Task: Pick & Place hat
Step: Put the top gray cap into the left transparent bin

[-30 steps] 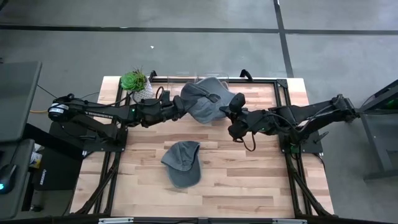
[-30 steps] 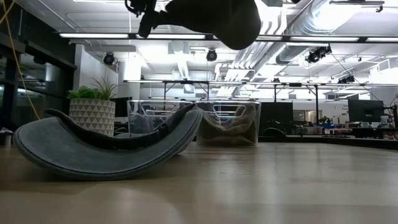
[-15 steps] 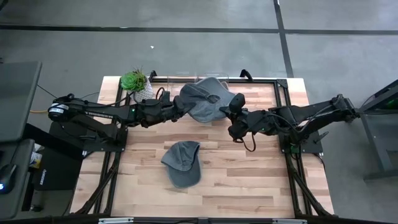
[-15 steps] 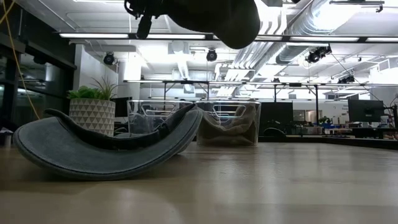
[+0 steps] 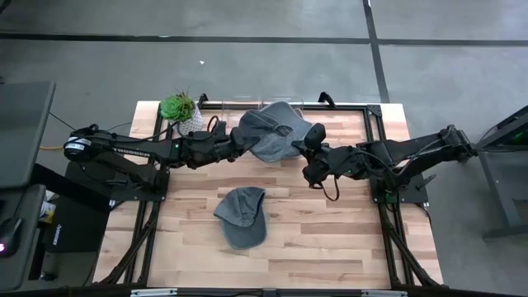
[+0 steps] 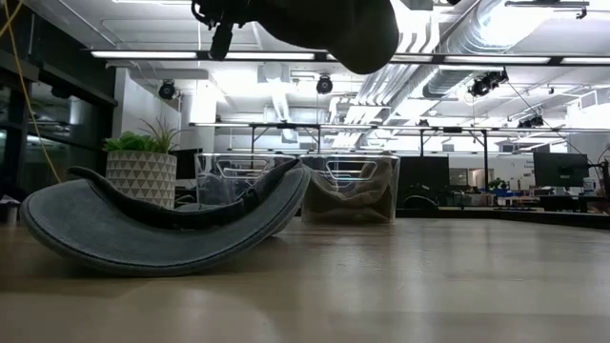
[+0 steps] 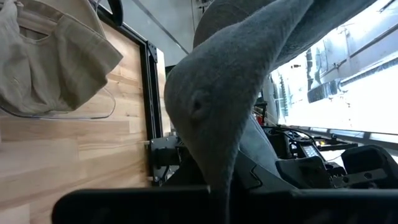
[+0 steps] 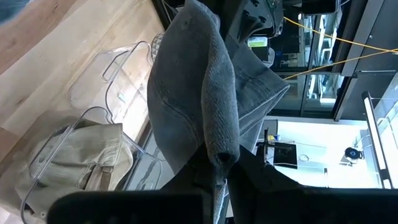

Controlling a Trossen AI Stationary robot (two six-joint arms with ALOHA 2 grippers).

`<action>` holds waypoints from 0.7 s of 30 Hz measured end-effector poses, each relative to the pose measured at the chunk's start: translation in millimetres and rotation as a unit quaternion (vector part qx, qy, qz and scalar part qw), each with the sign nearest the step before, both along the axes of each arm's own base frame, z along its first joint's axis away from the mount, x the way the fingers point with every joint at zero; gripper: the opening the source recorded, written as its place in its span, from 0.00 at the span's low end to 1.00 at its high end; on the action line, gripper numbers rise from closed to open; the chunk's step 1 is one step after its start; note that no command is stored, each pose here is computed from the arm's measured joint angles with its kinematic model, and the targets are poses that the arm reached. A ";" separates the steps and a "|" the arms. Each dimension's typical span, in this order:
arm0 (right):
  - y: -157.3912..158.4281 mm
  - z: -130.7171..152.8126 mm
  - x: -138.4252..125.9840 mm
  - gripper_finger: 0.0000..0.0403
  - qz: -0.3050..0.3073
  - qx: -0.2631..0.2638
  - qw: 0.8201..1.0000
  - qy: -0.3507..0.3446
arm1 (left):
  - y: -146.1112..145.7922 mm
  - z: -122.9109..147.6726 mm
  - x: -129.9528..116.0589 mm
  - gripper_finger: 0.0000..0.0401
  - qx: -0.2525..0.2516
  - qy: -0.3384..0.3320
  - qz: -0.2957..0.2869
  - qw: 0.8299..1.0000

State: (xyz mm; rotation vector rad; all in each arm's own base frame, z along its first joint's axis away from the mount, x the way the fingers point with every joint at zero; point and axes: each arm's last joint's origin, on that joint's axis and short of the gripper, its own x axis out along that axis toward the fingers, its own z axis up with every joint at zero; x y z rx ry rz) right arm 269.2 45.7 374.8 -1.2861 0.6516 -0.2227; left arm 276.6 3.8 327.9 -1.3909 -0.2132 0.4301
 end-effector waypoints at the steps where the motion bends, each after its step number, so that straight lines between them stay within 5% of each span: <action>1: 0.0 0.0 0.0 0.04 0.000 0.000 1.000 0.000 | 0.0 0.0 0.0 0.00 0.000 0.000 0.000 1.000; 12: -1.1 -0.3 -0.8 0.05 -0.018 -0.010 1.000 0.002 | 0.1 0.0 0.0 0.00 -0.018 -0.008 0.003 1.000; 21: 3.2 0.6 -1.4 0.29 -0.015 0.005 1.000 -0.011 | 0.1 0.0 0.0 0.00 -0.017 -0.008 0.003 1.000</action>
